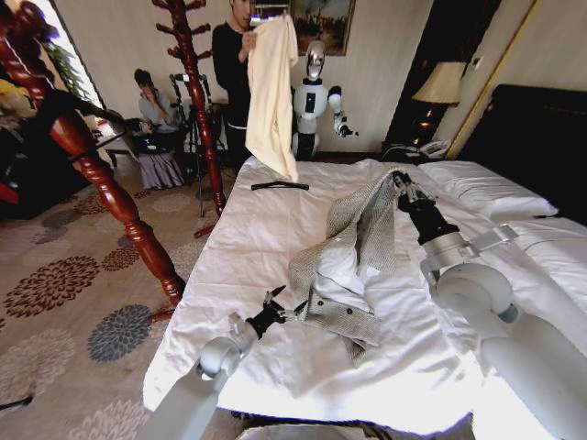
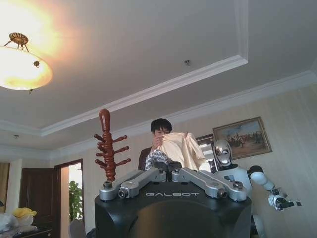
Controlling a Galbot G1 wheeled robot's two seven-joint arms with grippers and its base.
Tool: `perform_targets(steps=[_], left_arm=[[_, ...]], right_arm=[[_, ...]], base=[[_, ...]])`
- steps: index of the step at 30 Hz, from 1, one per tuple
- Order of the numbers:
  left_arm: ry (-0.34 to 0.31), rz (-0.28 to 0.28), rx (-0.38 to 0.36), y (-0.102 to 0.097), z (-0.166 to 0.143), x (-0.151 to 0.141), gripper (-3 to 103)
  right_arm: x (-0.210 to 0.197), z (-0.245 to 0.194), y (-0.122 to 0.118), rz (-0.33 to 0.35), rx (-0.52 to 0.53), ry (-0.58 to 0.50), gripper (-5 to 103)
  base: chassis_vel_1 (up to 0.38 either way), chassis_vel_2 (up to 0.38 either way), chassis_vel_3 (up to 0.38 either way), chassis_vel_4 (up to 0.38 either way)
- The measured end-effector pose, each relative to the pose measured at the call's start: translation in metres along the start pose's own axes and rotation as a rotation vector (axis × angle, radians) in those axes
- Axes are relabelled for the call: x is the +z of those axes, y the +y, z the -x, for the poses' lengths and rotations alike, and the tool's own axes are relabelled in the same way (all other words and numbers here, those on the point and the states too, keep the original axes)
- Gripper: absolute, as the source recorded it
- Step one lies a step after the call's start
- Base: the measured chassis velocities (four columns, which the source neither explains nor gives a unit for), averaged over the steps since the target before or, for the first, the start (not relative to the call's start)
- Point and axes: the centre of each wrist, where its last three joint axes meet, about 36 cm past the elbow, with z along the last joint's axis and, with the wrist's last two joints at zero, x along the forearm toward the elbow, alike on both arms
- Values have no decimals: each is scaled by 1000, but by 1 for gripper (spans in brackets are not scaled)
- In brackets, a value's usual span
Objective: Pick up the clothes from the bed and hang them on the clothes hanger.
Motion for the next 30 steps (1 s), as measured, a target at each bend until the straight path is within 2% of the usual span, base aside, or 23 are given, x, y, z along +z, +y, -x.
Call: perform_targets(steps=[5, 8, 16, 17, 19, 21, 23, 24, 29, 30], left_arm=[[23, 38, 18, 5, 10, 5, 100], [39, 71, 28, 17, 13, 5, 100], [28, 79, 37, 21, 32, 8, 100], [26, 79, 37, 20, 34, 9, 103], [17, 85, 31, 20, 38, 11, 94], [16, 86, 30, 20, 39, 11, 94], [12, 85, 25, 19, 40, 10, 84], [12, 85, 25, 19, 40, 10, 84], [10, 96, -7, 25, 35, 8, 57], [10, 96, -7, 25, 35, 8, 57]], right_arm=[[2, -4, 1, 0, 0, 6, 1], [2, -6, 2, 1, 1, 7, 1], [2, -6, 2, -1, 1, 7, 1], [2, -6, 2, -2, 0, 7, 1], [2, -6, 2, -3, 0, 7, 1], [2, -6, 2, -3, -1, 6, 1], [2, -6, 3, 0, 0, 3, 1], [2, -6, 3, 0, 0, 3, 1], [5, -7, 3, 7, 7, 3, 1], [5, -7, 3, 7, 7, 3, 1]], base=[[0, 0, 0, 0], [0, 0, 0, 0], [0, 0, 0, 0], [0, 0, 0, 0], [0, 0, 0, 0], [0, 0, 0, 0], [0, 0, 0, 0], [0, 0, 0, 0], [0, 0, 0, 0], [0, 0, 0, 0]])
